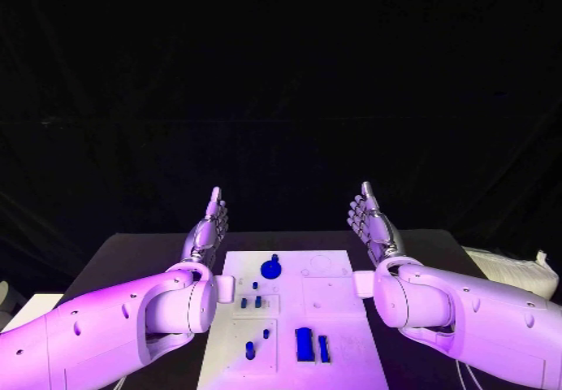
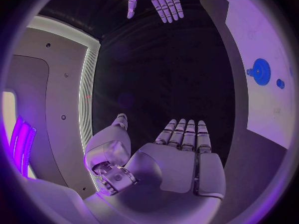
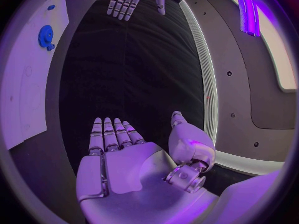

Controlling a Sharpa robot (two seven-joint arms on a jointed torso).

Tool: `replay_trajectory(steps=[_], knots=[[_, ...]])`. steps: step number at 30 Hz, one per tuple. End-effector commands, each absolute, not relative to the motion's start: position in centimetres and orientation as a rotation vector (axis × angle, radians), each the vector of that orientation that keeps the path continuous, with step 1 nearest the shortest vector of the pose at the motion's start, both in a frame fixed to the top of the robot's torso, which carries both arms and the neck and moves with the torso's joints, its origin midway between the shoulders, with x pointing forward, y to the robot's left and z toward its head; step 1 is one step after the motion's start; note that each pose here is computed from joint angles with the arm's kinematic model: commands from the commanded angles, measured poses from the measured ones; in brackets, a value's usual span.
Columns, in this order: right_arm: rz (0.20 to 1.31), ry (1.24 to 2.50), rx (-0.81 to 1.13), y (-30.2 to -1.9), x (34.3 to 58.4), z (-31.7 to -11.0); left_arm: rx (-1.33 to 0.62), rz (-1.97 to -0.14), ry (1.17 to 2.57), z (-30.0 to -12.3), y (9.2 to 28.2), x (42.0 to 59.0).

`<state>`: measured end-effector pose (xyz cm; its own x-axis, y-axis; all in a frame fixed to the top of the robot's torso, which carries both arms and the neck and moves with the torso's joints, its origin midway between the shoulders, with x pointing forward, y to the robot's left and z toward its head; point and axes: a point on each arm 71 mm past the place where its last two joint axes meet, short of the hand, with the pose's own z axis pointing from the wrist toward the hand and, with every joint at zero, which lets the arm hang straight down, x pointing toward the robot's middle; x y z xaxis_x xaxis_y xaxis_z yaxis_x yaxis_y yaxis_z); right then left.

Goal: Assemble the parts on the task board

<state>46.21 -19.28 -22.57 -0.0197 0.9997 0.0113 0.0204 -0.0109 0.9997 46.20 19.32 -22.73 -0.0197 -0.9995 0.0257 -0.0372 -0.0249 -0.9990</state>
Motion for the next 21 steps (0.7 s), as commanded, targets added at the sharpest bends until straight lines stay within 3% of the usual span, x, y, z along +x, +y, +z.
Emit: replay_trajectory(steps=[1, 21], knots=[[1.229, 1.218, 1.209, -19.24, 46.18, -22.42, -1.209, -1.229, 1.218, -22.42, 19.24, 46.18], [1.229, 1.218, 1.209, -19.24, 46.18, -22.42, -1.209, -1.229, 1.218, -22.42, 19.24, 46.18]])
